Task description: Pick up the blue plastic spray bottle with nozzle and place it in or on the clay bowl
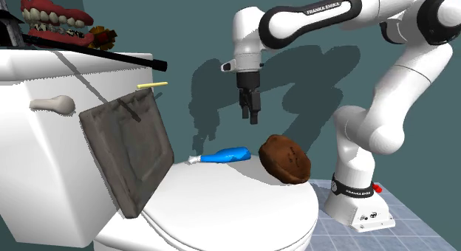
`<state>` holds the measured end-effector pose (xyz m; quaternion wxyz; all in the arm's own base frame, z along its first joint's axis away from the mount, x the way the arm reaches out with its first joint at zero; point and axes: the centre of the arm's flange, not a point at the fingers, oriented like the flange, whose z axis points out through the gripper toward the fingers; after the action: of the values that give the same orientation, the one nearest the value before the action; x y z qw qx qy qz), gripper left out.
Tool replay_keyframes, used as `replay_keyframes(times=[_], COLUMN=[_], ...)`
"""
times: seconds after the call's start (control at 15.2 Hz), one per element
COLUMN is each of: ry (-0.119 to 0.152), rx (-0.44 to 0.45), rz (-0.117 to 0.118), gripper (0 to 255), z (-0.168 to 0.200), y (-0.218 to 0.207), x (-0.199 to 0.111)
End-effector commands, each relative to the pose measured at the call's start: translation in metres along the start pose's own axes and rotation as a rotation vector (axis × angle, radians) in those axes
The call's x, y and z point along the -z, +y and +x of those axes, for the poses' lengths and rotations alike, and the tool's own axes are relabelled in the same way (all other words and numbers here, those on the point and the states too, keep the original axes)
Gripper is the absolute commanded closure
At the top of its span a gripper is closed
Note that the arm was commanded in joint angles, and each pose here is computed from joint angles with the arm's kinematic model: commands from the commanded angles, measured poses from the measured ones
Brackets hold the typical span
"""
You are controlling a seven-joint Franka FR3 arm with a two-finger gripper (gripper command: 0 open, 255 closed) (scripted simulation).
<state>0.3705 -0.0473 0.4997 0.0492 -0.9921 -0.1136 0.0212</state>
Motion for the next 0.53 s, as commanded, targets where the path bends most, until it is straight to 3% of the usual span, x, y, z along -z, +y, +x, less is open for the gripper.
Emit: replay_keyframes(times=[0.0, 0.46], ry=[0.004, 0.015], rx=[0.018, 0.078], rz=[0.01, 0.049], gripper=[0, 0], z=[0.014, 0.069], y=[0.016, 0.071], x=[-0.016, -0.072])
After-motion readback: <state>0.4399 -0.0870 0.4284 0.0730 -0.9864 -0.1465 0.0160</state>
